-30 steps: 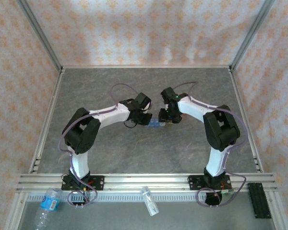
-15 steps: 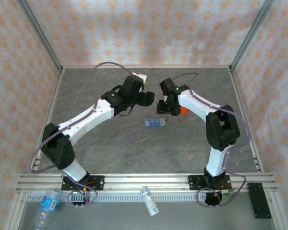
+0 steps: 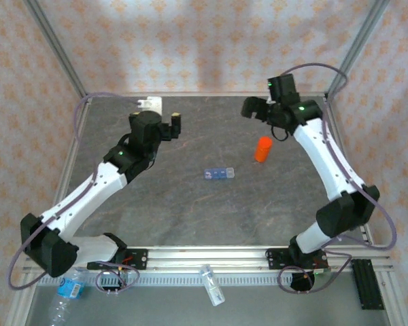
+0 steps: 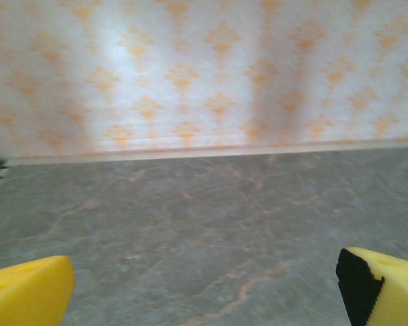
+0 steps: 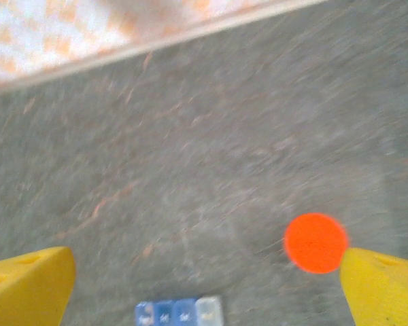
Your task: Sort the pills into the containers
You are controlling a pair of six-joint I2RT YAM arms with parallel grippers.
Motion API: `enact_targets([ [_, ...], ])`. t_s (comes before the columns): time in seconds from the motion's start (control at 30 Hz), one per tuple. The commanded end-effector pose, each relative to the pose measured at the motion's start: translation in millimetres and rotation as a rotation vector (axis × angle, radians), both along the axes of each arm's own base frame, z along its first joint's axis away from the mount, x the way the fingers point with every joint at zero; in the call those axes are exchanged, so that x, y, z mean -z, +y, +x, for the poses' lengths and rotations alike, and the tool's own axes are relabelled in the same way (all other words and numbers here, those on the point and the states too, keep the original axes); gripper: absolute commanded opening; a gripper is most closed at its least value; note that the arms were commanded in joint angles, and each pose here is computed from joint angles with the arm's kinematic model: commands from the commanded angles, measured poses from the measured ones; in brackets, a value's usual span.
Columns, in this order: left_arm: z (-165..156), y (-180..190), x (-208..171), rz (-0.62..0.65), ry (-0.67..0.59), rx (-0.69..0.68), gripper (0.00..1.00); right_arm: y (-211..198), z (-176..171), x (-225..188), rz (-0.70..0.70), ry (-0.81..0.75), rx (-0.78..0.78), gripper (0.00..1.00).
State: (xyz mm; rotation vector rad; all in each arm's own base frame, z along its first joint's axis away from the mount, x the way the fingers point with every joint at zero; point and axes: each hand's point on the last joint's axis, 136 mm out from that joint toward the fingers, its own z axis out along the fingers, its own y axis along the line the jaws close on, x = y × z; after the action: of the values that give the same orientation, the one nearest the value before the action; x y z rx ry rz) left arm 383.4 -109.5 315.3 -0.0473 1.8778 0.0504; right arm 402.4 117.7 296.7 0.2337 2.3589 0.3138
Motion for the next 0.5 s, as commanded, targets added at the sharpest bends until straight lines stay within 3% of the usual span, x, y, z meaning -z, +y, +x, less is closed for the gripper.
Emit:
enact_targets([
  [0.0, -2, 38, -18, -0.001, -0.161, -0.122, 1.0, -50, -4, -12, -0.126, -0.094, 0.182, 0.99],
  [0.13, -14, 57, -7, 0.029, -0.256, -0.15, 1.0, -101, -15, -19, -0.21, -0.192, 0.373, 1.0],
  [0.33, -22, 79, 27, 0.126, -0.173, -0.193, 1.0, -164, -37, -3, -0.234, -0.299, 0.618, 1.0],
  [0.47, -29, 99, 58, 0.155, -0.125, -0.239, 1.0, -181, -40, 26, -0.324, -0.288, 0.64, 1.0],
])
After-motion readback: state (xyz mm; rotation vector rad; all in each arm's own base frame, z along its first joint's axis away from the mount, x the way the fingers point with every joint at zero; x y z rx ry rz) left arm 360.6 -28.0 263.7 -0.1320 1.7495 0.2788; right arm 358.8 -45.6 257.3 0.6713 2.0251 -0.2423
